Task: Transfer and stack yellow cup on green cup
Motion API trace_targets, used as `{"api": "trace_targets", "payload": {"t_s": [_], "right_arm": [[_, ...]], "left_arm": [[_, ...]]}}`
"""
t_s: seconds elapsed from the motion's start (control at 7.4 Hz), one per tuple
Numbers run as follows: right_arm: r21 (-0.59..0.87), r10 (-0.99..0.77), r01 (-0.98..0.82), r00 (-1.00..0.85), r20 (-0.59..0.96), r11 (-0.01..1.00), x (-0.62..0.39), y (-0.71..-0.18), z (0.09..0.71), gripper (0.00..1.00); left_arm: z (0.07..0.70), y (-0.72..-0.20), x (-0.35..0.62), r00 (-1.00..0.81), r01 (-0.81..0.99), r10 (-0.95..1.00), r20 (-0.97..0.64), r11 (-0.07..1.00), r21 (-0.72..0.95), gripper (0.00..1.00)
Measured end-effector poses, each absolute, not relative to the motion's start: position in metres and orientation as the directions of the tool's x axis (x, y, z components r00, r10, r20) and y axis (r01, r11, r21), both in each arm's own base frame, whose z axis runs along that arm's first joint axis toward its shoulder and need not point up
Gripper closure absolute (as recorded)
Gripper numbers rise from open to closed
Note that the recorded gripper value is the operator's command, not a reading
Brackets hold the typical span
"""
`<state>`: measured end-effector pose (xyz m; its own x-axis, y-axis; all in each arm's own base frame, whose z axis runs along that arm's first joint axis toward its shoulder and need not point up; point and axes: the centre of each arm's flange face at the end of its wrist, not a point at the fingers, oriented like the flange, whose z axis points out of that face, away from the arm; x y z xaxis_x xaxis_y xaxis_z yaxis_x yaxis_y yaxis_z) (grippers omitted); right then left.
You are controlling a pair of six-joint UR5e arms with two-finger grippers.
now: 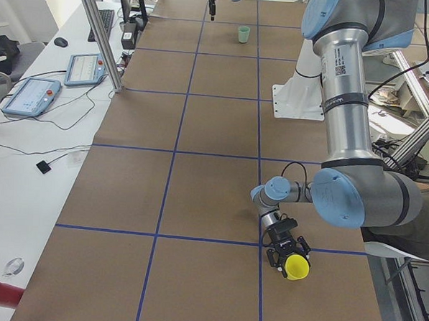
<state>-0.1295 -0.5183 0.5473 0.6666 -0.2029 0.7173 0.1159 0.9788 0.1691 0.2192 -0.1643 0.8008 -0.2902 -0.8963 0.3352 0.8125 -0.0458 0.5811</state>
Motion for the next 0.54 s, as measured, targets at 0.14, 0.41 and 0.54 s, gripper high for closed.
{"api": "trace_targets", "payload": {"t_s": [0.14, 0.41, 0.54], "right_arm": [[0.171, -0.204, 0.115, 0.666, 0.717, 0.978, -0.1296, -0.5184, 0.5459, 0.0], [0.171, -0.204, 0.115, 0.665, 0.718, 0.979, -0.1295, -0.518, 0.5452, 0.0], [0.172, -0.204, 0.114, 0.664, 0.719, 0.979, -0.1294, -0.5175, 0.5444, 0.0]], "left_arm": [[0.8018, -0.1628, 0.2183, -0.285, 0.814, -0.898, 0.335, -0.042, 0.579, 0.03], [0.8021, -0.1605, 0.2196, -0.275, 0.817, -0.901, 0.335, -0.036, 0.576, 0.31], [0.8023, -0.1599, 0.2201, -0.271, 0.818, -0.903, 0.334, -0.033, 0.574, 0.39]]}}
